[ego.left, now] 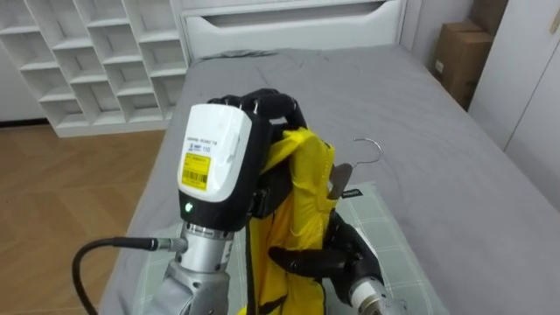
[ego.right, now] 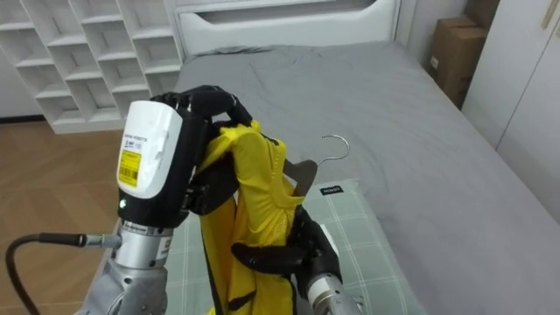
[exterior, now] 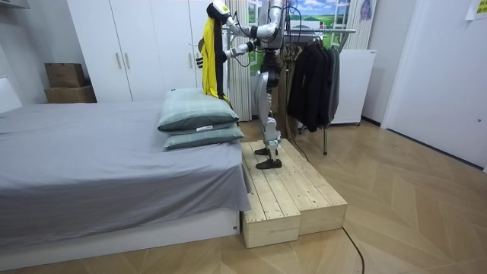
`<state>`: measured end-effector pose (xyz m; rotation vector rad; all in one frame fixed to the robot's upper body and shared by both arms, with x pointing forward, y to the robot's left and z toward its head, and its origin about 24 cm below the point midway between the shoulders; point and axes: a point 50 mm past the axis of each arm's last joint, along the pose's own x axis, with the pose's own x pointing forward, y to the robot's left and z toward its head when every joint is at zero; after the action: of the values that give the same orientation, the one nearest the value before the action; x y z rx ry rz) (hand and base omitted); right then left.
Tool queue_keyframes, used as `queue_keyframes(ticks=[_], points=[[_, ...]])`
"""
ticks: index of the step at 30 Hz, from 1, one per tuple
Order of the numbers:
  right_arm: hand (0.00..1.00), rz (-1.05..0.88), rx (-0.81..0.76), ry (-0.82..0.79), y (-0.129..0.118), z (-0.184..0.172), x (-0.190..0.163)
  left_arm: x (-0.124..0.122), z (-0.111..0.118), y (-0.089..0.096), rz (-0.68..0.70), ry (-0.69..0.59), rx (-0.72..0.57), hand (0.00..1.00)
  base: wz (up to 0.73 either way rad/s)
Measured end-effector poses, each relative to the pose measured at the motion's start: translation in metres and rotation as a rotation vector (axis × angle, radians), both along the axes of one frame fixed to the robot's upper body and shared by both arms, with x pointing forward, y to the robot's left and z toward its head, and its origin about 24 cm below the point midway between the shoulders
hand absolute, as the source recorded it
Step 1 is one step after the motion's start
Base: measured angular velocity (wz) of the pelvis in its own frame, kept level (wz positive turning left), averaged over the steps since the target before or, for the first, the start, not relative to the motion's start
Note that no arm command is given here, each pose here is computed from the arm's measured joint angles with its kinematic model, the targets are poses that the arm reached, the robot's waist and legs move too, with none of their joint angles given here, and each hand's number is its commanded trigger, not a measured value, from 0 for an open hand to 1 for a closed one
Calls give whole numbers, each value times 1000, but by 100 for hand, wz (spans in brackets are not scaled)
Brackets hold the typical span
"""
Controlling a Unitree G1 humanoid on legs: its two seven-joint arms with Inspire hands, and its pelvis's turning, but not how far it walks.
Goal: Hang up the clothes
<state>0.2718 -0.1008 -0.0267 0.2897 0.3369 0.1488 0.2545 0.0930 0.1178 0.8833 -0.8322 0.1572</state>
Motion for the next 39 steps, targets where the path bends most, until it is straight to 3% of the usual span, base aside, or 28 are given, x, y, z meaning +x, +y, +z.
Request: queue_keyframes(ticks=[1, 2, 3, 4, 17, 39], points=[[0, -2, -2, -4, 0, 1, 0, 0, -1, 0, 1, 3, 0, 100, 0], [33, -4, -4, -6, 0, 1, 1, 0, -1, 0, 1, 5, 0, 100, 0], [76, -8, -4, -11, 0, 3, 1, 0, -2, 0, 3, 8, 2, 100, 0], [100, -10, -2, -18, 0, 4, 2, -1, -3, 1, 4, 13, 2, 100, 0], [100, 7, -69, -21, -1, 2, -1, -1, -4, 1, 13, 16, -16, 100, 0], [100, 82, -103, -48, 2, 1, -4, 6, -1, 24, 146, 19, -50, 100, 0]])
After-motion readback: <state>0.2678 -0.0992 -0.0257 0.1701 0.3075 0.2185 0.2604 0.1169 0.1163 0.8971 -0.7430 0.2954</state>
